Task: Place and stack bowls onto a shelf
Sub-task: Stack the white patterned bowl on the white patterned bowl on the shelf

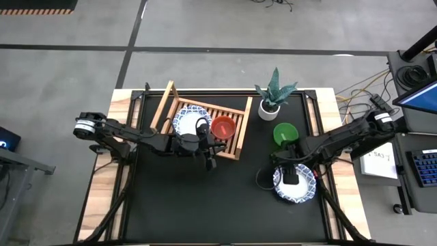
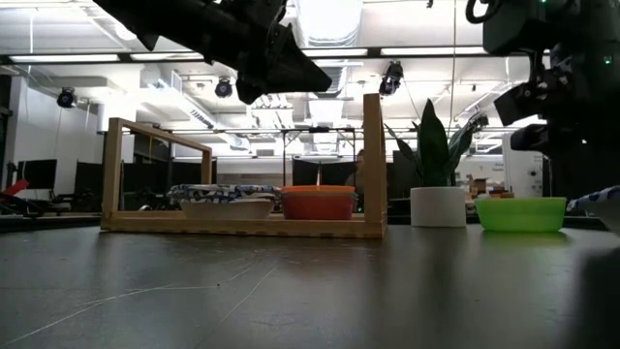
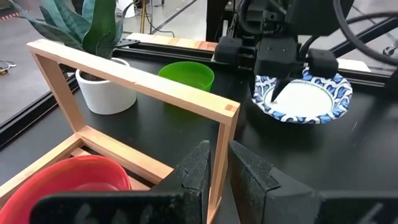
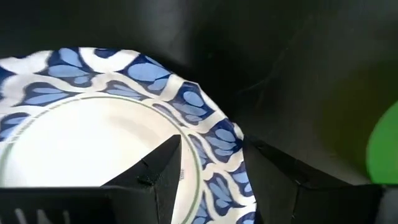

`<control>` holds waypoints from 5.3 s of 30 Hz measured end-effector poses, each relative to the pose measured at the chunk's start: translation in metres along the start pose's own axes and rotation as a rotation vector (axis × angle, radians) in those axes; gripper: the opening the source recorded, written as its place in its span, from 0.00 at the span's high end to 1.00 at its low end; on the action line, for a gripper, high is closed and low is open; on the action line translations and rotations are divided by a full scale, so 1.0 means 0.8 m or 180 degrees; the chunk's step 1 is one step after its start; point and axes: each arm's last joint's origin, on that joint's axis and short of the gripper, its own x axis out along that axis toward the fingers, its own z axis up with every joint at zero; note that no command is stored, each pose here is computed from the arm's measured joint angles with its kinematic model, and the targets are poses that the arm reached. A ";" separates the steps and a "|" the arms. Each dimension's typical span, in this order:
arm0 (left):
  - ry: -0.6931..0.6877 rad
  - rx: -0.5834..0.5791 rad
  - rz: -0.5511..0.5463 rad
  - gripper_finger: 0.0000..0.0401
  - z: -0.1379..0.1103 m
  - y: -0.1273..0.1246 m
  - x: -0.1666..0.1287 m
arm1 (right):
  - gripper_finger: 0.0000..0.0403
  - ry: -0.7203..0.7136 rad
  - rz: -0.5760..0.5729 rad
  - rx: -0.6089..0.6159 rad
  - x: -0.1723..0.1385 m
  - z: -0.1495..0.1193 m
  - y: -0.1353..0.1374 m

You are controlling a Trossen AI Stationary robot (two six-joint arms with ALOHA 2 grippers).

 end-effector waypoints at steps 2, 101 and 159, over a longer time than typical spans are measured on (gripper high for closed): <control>-0.0015 -0.0004 -0.0001 0.91 0.001 0.000 0.000 | 0.60 -0.0008 -0.0067 0.0000 0.001 0.001 -0.001; 0.1050 -0.0864 0.0218 0.97 -0.035 -0.094 0.067 | 0.81 -0.2385 -0.0882 -0.0492 0.014 0.104 0.047; 0.0959 -0.0846 0.2273 0.97 0.028 0.155 -0.109 | 0.44 -0.3714 -0.0078 -0.0960 -0.138 0.026 0.046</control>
